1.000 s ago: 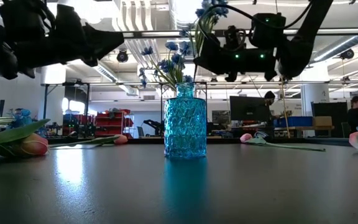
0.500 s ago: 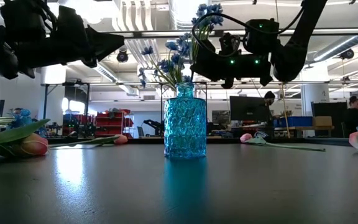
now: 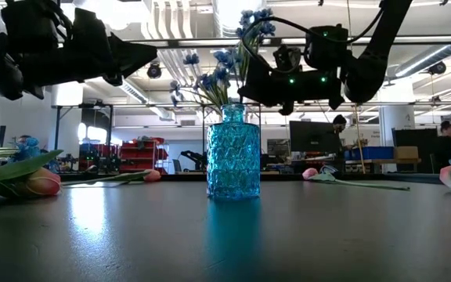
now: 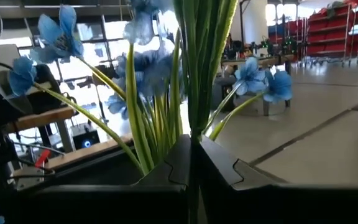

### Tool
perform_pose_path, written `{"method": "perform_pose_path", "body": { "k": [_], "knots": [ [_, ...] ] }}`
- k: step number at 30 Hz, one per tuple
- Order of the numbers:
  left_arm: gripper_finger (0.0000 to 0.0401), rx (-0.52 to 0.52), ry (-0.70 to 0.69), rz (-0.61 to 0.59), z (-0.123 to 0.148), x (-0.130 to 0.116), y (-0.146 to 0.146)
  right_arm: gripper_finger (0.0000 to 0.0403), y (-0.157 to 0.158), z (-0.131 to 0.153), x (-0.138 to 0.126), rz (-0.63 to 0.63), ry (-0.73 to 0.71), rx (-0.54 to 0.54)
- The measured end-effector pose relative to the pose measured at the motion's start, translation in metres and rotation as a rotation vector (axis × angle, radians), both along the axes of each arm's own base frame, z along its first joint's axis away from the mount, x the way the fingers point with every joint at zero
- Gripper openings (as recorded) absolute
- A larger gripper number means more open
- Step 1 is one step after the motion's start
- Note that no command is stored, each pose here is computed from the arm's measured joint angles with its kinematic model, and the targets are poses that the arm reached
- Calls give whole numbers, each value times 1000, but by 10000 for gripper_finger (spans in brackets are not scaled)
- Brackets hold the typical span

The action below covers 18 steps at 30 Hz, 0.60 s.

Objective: Sort flowers into vase by color
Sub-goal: Put the top blue flowers into the transparent vase

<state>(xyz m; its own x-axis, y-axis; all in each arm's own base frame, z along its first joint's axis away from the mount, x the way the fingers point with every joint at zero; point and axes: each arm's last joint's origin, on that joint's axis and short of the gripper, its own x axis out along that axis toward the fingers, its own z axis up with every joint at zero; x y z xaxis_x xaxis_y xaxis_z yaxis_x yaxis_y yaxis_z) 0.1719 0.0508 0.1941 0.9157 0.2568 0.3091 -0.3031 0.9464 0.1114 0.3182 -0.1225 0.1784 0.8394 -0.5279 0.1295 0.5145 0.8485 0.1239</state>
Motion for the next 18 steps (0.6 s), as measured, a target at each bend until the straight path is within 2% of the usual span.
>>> {"method": "perform_pose_path", "body": {
  "k": [5,18],
  "knots": [
    [115,-1,1,0,0,0,0,28,0,-2,0,1,13,13],
    [115,-1,1,0,0,0,0,110,1,-5,1,3,40,23]
  ]
}}
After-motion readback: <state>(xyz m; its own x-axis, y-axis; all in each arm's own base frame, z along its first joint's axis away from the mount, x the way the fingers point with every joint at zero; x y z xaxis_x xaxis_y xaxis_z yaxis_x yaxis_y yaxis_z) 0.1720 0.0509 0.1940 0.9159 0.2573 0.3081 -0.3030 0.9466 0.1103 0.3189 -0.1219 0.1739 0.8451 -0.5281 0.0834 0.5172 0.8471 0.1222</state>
